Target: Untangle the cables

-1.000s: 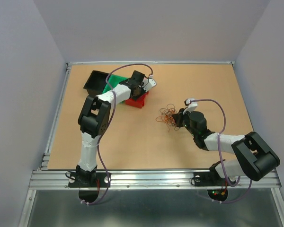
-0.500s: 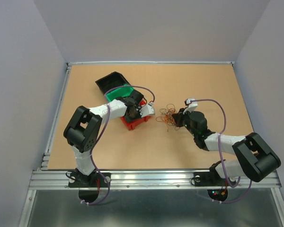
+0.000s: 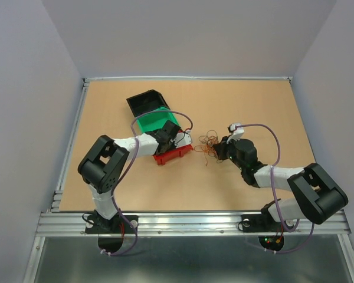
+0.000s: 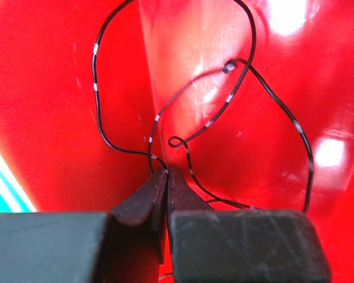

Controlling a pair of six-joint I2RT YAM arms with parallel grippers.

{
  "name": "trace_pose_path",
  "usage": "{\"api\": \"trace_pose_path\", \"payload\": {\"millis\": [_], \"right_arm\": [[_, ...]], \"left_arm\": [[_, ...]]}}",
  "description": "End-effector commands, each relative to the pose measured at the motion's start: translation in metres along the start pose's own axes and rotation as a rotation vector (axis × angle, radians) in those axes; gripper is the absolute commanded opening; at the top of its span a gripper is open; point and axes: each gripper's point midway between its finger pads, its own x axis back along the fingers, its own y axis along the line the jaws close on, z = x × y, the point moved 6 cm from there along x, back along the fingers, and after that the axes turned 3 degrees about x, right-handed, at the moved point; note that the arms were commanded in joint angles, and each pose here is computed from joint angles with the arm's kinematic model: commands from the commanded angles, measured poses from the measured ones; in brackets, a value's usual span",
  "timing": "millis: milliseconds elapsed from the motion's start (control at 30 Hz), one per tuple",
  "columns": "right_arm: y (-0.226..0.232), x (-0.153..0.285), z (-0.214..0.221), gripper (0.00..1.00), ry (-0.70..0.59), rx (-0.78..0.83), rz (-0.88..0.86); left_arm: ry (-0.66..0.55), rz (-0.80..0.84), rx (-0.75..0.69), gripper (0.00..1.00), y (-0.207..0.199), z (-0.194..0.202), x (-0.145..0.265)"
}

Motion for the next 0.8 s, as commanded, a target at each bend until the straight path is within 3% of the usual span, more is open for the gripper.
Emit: {"api": "trace_pose_path", "payload": {"millis": [0,200,533,700,767], "right_arm": [[0.005,-0.004,-0.014,0.0,-0.047,-0.001,-0.025],[0.005,-0.002,-0.016,0.01,-0.054,-0.002,-0.029],[0.006,-0.003,-0.016,0.01,-0.055,0.0,-0.029],[0.005,-0.002,-0.017,0.01,-0.057,0.0,-0.028],[0.005,-0.002,-0.017,0.01,-0.058,-0.002,-0.028]], "left_arm": [[-0.046,0.052,0.027,0.17,-0.011,0.004,0.015],[-0.104,0.032,0.08,0.32,-0.001,-0.003,0.041],[-0.157,-0.098,0.149,0.38,0.019,-0.005,0.064],[-0.195,-0.085,0.158,0.51,0.021,-0.006,0.078],[-0.195,-0.083,0.158,0.51,0.02,-0.004,0.081]]}}
